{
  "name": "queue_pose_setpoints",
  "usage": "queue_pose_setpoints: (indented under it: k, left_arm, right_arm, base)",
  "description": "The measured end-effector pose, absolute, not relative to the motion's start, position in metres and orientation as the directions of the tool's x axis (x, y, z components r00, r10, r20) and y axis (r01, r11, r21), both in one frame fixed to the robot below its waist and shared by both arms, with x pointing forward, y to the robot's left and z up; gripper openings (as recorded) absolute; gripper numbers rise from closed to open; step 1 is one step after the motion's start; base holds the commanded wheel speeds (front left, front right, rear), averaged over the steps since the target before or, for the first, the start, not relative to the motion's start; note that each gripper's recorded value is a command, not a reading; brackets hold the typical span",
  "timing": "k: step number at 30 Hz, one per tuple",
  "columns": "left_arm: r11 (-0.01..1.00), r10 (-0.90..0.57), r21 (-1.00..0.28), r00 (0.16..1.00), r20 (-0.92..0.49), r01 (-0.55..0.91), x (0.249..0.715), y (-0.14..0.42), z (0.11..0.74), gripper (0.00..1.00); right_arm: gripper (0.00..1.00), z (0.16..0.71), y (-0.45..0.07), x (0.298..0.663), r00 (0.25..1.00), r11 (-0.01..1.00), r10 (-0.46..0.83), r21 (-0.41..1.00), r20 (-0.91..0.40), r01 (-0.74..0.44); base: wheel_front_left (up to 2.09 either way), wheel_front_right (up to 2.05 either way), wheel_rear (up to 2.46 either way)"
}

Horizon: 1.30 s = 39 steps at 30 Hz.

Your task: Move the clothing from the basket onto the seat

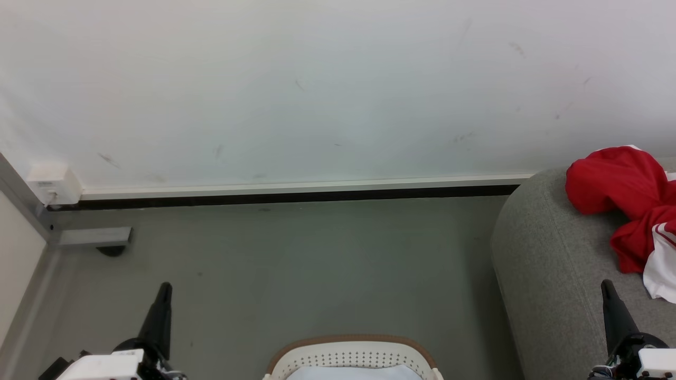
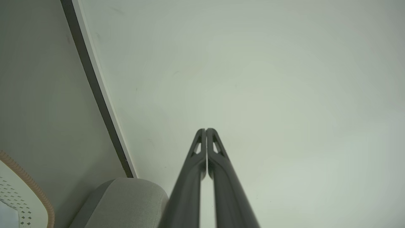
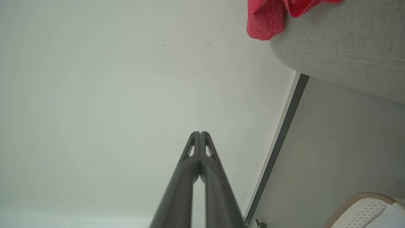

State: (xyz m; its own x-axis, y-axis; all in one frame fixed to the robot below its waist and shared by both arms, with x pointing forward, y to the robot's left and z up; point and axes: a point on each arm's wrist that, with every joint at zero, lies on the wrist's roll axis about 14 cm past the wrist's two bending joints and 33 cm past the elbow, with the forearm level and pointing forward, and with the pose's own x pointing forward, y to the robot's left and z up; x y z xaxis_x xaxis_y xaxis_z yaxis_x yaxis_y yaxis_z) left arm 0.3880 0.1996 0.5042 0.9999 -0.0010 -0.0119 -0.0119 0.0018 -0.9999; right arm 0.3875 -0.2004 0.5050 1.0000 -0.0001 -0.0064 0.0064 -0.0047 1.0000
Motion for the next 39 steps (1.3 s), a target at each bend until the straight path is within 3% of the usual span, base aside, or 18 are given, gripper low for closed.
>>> queue_pose_setpoints:
  k: [39]
  left_arm:
    - [0.002, -0.001, -1.0, 1.0, -0.012, -0.012, 0.388, 0.1996, 0.5042, 0.0]
  right_arm:
    - [0.0, 0.505, -0.2001, 0.3875, 1.0, -0.005, 0.001, 1.0, -0.006, 0.006]
  base:
    - [0.0, 0.0, 0.0]
